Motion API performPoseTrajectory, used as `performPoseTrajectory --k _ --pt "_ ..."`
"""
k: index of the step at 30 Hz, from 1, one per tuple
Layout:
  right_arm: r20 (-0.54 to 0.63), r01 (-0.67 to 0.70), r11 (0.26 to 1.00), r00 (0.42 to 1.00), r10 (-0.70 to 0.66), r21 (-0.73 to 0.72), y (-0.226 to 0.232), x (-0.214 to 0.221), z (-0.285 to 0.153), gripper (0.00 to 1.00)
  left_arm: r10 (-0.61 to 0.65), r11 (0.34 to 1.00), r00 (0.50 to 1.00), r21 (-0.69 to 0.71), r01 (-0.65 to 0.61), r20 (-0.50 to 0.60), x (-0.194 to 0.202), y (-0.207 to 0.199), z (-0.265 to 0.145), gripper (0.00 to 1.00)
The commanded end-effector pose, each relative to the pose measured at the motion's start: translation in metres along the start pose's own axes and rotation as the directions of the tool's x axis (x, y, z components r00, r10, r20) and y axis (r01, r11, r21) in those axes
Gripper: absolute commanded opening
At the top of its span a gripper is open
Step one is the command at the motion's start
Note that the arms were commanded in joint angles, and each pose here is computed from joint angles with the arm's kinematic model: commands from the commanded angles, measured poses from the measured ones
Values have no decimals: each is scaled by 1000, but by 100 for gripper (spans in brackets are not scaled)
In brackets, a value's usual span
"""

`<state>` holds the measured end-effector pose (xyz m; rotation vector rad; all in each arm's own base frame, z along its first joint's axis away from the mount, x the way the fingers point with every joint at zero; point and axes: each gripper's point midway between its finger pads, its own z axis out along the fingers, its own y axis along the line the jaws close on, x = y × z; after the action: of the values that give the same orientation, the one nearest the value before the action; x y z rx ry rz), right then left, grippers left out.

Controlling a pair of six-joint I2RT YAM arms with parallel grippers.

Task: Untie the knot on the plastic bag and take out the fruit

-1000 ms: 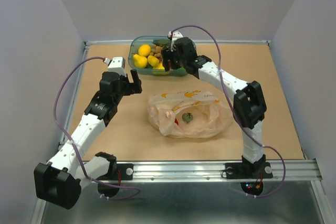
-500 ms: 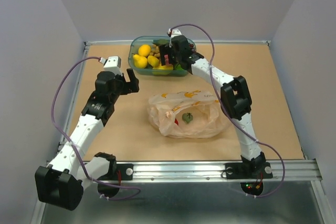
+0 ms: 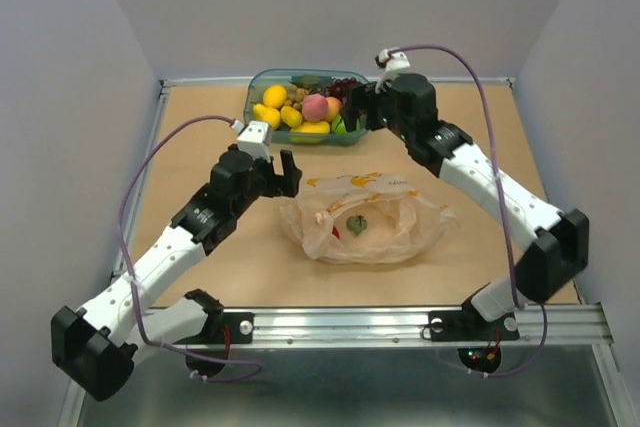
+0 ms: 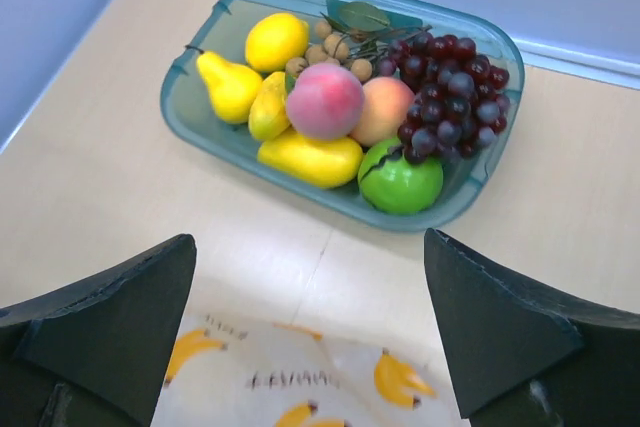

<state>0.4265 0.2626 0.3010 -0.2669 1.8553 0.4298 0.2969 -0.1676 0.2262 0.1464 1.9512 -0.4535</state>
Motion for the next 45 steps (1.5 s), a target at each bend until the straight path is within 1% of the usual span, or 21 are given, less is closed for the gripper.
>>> performPoseTrajectory --k 1,2,3,4,5,6,7,8,9,11,12,13,15,16,19,23,28,34,36,41,45 --pt "21 -45 999 999 46 -11 -4 11 -47 100 -64 998 995 2 64 82 -12 -32 -26 99" --pt "-15 -46 999 999 46 -11 -8 32 -54 100 -94 995 993 53 90 77 -7 -56 -36 99" --pt "20 -58 997 998 59 -41 -4 23 -73 100 -113 992 991 72 107 78 -7 -70 -42 99" --pt "20 -61 997 998 62 -50 -4 27 -81 100 -106 994 990 5 106 93 -5 -66 -46 99" --pt "-18 -66 996 998 65 -61 -5 48 -86 100 -116 992 991 62 112 66 6 -95 -58 99" --pt "-13 -78 995 997 77 -67 -6 50 -94 100 -101 995 991 -8 102 92 5 -97 -58 99" --pt "9 -82 993 997 83 -82 -5 47 -107 100 -59 997 996 -39 62 66 16 -101 -61 99" --pt "9 -88 992 996 89 -93 -4 51 -114 100 -24 1000 999 -11 24 41 30 -123 -70 99" --pt "-21 -96 991 995 95 -90 -7 69 -116 100 27 991 999 -130 -22 43 38 -118 -65 99" --pt "-4 -106 988 994 106 -113 -6 70 -130 100 77 974 996 -217 -69 32 51 -121 -64 99" --pt "-30 -110 988 994 108 -109 -8 85 -132 100 126 955 992 -272 -118 11 61 -129 -56 99" --pt "-33 -121 986 992 118 -112 -8 89 -135 100 146 923 989 -360 -138 -3 70 -114 -57 99" --pt "-37 -130 985 991 126 -113 -10 100 -143 100 210 874 977 -442 -203 -34 88 -120 -46 99" --pt "-50 -134 982 990 128 -135 -7 105 -145 100 286 834 957 -478 -277 -56 91 -112 -46 99" --pt "-46 -129 983 991 124 -134 -10 111 -152 100 233 839 970 -492 -235 -67 111 -113 -39 98" --pt "-31 -115 990 993 113 -76 -24 119 -160 100 137 867 990 -483 -127 -14 107 -106 -44 97" --pt "-45 -128 986 991 124 -108 -18 123 -164 100 93 864 995 -495 -94 -27 116 -89 -36 96" --pt "-114 -157 958 985 133 -240 7 132 -167 98 5 897 998 -441 -36 -70 131 -75 -18 91" --pt "-150 -164 941 981 124 -295 18 138 -169 96 -51 919 996 -394 19 -72 134 -84 -16 89" --pt "-240 -196 901 965 106 -388 35 161 -170 92 -83 938 990 -344 39 -114 151 -86 -16 87" --pt "-295 -230 869 950 103 -437 49 179 -169 89 -122 935 986 -346 75 -118 160 -76 -16 75"
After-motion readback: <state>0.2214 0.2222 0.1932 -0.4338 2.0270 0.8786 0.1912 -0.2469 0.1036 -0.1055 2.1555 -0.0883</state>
